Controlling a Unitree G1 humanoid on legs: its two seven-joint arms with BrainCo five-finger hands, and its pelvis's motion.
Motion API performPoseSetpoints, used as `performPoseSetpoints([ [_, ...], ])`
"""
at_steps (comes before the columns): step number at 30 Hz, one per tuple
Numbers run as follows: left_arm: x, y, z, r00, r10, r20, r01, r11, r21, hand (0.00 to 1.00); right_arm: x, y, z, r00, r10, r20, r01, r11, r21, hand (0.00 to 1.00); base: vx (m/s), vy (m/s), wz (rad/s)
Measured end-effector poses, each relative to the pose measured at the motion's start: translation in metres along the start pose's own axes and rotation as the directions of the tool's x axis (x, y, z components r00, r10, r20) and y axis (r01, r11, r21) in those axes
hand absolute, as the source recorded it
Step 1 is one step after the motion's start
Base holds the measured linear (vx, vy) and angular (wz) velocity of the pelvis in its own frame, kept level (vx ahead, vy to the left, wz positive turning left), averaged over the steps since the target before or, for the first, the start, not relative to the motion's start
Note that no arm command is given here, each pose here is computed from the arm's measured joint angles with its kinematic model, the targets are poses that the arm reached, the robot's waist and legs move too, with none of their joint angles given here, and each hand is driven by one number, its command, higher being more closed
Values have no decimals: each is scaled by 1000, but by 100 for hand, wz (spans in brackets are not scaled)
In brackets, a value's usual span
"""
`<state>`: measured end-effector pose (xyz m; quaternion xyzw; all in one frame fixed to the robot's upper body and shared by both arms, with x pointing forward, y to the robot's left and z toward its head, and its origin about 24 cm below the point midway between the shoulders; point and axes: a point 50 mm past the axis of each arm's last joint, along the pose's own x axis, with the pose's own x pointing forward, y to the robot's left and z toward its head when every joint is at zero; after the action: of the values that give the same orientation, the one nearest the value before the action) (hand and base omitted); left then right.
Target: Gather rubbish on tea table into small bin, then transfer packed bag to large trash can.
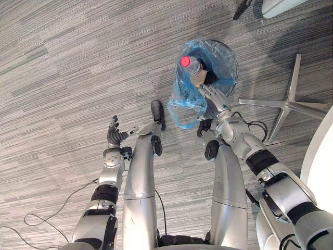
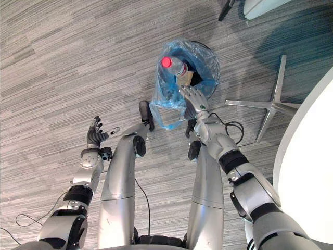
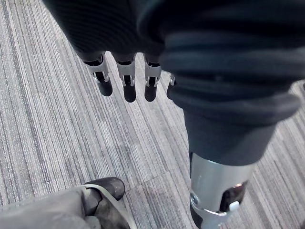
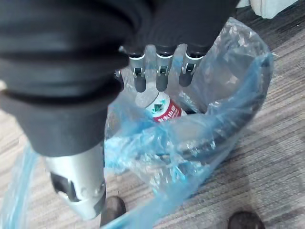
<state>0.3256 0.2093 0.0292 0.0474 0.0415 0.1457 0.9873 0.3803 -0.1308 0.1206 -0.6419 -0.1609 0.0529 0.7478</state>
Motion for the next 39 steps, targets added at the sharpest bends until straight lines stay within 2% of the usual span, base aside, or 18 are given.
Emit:
performPoseSetpoints([
  [6, 0, -11, 3, 1000, -26, 9, 26, 1000, -10, 0, 0, 13, -4, 998, 53, -37, -55, 997, -63, 0, -11, -9, 0],
  [23, -1, -15, 6, 1000, 7, 19, -5, 996, -88, 0, 11, 20, 6, 992, 80, -102, -84, 996, -35, 0, -23, -27, 5],
  [24, -1, -15, 6, 1000, 7, 20, -5, 996, -91, 0, 11, 20, 6, 992, 78, -102, -82, 996, -33, 100, -28, -24, 7],
  [39, 3, -22, 14, 999, 21, 26, -17, 991, -130, 0, 17, 12, 7, 986, 20, -165, -6, 997, 80, 100, -31, -18, 1],
])
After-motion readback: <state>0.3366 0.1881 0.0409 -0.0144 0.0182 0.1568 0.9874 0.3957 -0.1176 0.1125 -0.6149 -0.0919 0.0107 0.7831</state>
